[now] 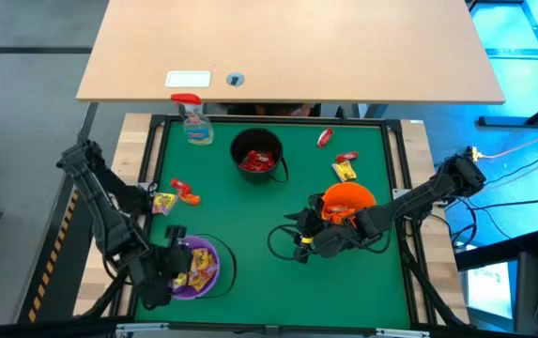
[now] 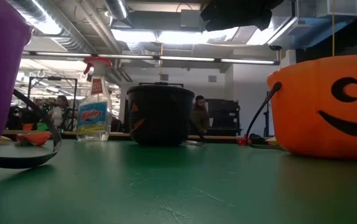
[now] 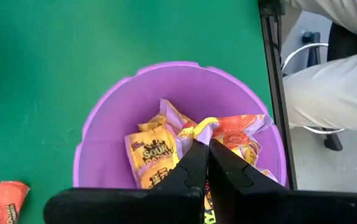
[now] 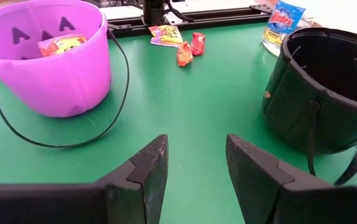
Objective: Sort candy
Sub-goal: Put the yellow candy into the violet bucket
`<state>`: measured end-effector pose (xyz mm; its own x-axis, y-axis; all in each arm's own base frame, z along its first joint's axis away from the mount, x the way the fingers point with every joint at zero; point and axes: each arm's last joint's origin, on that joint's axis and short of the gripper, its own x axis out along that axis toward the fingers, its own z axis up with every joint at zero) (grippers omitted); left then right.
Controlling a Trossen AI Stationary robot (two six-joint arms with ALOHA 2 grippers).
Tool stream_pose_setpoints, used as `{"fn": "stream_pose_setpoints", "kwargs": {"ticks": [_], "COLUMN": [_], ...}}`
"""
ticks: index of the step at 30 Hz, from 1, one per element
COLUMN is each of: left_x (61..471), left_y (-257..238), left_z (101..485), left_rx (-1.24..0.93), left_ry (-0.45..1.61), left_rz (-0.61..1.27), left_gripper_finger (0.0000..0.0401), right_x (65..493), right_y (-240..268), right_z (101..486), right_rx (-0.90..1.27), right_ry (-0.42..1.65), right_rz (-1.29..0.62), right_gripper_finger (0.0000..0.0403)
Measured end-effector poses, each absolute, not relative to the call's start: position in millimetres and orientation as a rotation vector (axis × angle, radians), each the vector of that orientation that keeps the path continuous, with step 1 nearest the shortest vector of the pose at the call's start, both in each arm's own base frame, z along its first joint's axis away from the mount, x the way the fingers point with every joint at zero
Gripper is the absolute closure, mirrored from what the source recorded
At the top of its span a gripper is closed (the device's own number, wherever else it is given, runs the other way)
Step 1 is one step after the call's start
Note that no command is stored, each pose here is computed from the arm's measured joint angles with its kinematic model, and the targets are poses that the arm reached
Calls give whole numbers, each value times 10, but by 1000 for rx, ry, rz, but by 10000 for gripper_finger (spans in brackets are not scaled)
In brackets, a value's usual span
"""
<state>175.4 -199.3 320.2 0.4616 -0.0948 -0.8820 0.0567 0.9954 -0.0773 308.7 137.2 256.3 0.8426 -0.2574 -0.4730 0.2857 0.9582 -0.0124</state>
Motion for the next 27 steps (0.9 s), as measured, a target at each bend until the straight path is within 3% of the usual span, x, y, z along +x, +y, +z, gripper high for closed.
{"fn": "stream_pose_setpoints", "kwargs": {"ticks": [27], "left_x": [1920], "left_y": [-1911], "left_z": [2997], "left_rx": [-96], "left_ry": [1085], "left_rz": [-111], "left_gripper_finger": [401], "right_x": [3087], "right_y": [1371], "right_z": [2563], "right_rx": [66], "right_ry": [489], "right_rz": [-292], "right_gripper_finger": [244]}}
